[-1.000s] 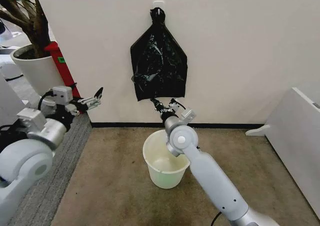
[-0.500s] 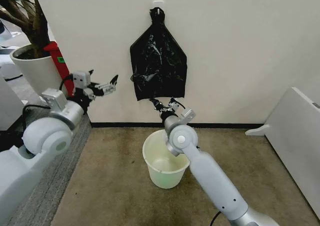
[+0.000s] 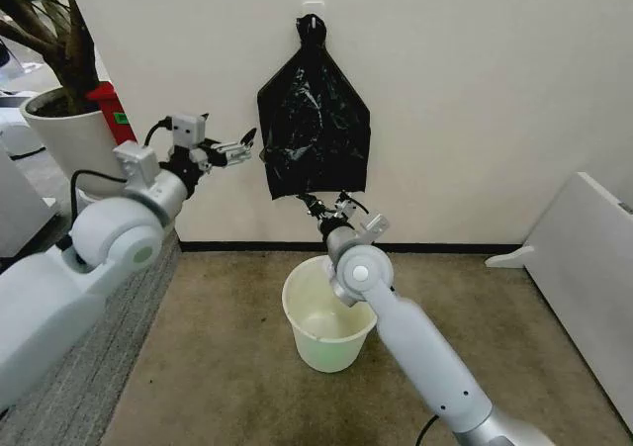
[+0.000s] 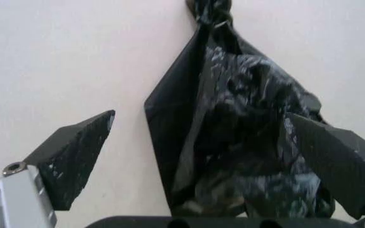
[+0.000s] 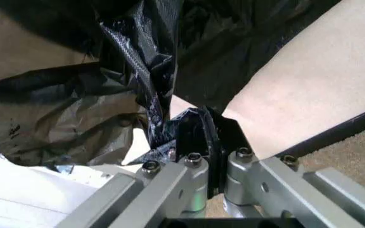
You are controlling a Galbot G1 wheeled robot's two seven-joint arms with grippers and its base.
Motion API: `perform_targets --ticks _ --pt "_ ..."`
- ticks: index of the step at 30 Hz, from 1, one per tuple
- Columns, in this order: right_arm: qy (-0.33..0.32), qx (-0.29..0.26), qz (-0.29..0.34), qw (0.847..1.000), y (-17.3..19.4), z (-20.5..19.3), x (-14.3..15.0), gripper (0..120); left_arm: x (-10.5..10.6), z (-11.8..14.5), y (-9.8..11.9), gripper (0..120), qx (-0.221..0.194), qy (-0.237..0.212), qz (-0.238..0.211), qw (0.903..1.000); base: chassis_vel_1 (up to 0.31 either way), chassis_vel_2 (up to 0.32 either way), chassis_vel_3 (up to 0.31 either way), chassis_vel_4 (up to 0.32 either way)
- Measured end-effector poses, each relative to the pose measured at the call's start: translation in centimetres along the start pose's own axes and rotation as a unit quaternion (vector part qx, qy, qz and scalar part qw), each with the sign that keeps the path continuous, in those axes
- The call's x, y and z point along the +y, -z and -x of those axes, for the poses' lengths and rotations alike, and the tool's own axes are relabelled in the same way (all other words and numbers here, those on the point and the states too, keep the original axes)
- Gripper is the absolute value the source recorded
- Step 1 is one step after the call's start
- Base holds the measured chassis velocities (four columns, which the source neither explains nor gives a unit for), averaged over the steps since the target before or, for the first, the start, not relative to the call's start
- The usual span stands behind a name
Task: Place the garbage bag over the trash bin.
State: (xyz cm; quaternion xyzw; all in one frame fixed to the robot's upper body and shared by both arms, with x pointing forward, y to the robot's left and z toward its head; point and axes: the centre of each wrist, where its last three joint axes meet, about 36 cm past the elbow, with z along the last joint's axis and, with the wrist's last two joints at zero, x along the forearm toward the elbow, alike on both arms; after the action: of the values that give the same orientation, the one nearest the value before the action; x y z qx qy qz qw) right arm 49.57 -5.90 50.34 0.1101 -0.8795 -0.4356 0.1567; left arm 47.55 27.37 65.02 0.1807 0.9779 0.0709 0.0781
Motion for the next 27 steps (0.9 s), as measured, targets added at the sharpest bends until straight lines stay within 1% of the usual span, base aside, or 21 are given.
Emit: perform_targets --ticks 20,24,27 --pt "0.001 0.000 0.000 1.000 0.1 0.4 0.2 0 0.3 0.4 0.3 100 -0.001 -0.014 -0.001 0.9999 0.000 0.000 0.000 0.000" --pt "0.001 0.000 0.000 1.000 0.1 0.5 0.1 0 -0.2 1.6 0.9 100 -0.009 -0.025 -0.002 0.9996 0.000 0.000 0.000 0.000" --pt "0.001 0.000 0.000 1.000 0.1 0.5 0.1 0 -1.2 2.9 1.6 100 -0.015 -0.036 0.001 0.9992 0.000 0.000 0.000 0.000"
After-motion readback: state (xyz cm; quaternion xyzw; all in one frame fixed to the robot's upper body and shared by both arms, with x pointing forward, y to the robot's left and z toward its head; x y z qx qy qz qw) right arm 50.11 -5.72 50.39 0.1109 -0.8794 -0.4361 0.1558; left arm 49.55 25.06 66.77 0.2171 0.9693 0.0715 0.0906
